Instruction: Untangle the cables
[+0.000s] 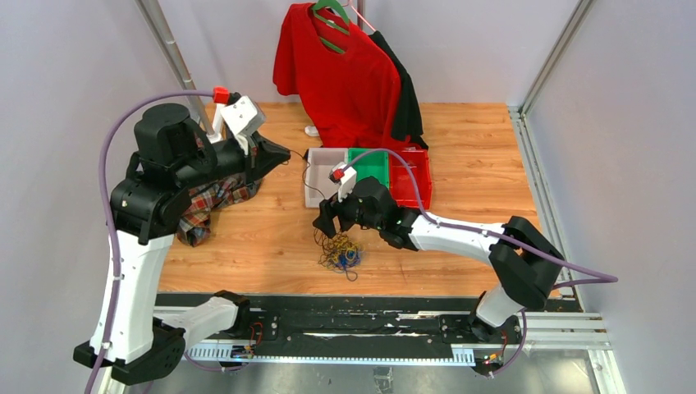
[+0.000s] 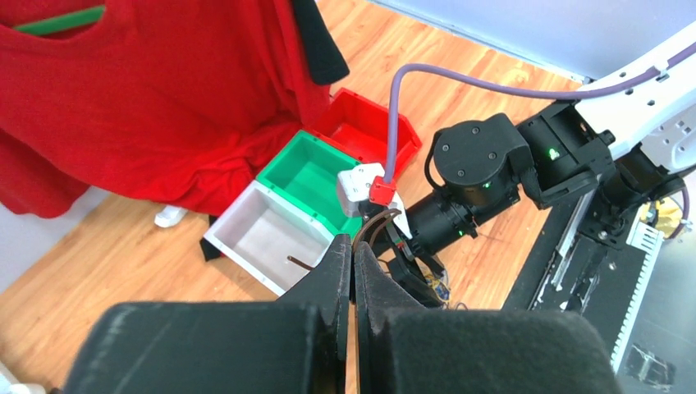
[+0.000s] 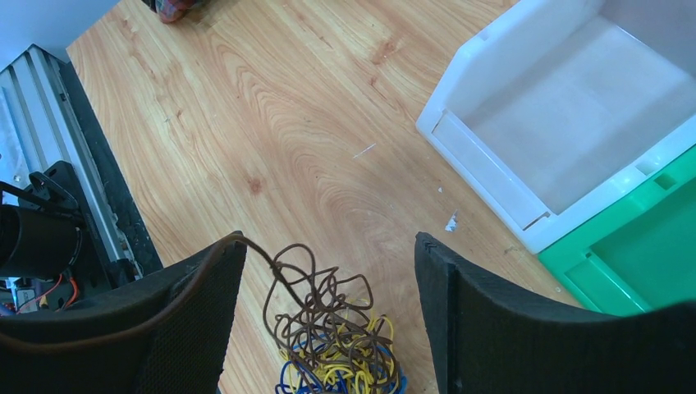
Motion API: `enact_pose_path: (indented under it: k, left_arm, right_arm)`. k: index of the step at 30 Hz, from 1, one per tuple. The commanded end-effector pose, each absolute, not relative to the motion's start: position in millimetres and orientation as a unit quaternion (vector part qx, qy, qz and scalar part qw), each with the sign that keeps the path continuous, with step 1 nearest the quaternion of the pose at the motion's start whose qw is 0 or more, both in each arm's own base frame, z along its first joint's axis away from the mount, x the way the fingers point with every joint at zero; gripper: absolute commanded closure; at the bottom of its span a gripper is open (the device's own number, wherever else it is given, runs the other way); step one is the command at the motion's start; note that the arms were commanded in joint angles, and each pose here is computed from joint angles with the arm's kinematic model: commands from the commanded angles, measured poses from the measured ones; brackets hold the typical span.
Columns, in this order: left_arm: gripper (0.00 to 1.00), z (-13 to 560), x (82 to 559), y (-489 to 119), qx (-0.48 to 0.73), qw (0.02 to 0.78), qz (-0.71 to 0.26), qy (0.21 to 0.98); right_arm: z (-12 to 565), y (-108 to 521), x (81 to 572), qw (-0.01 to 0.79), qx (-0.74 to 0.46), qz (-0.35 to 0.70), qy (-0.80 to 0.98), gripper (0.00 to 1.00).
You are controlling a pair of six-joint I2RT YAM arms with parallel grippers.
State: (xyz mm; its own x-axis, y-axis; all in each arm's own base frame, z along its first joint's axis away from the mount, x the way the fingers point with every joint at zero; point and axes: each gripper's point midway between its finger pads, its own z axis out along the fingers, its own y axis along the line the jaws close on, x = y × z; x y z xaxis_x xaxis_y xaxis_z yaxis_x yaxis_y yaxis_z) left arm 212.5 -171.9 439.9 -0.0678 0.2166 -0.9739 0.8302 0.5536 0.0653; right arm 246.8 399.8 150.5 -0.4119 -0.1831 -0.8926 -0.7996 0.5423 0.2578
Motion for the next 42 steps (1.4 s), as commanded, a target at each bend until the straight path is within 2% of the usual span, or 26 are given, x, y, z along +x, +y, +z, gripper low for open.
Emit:
enact_pose_path:
  k: [1, 11, 17, 24, 30, 36, 42]
  left_arm:
    - [1.00, 464, 208, -168, 0.390, 0.591, -0.258, 0.657]
    - [0.99, 521, 199, -156, 0.382, 0.653, -0.220, 0.616]
    - [1.00, 580, 200, -123, 0.330, 0.728, -0.134, 0.586]
    - [1.00, 644, 201, -75, 0.245, 0.811, -0.017, 0.532]
    - [1.00, 665, 193, -59, 0.202, 0.838, 0.000, 0.507]
    - [1.00, 707, 175, -34, 0.132, 0.883, 0.023, 0.449]
    - [1.00, 715, 173, -45, 0.150, 0.888, -0.001, 0.435]
  right_arm:
    - [167, 414, 250, 0.453, -0.322, 0.368, 0.746, 0.26]
    - [152, 431, 253, 0.437, -0.323, 0.381, 0.748, 0.29]
    - [125, 415, 250, 0.428, -0.317, 0.358, 0.767, 0.29]
    - [118, 391, 246, 0.433, -0.312, 0.338, 0.775, 0.28]
    - [116, 377, 239, 0.434, -0.307, 0.332, 0.780, 0.29]
    - [115, 371, 234, 0.430, -0.310, 0.330, 0.781, 0.28]
    - [147, 388, 228, 0.451, -0.342, 0.338, 0.752, 0.26]
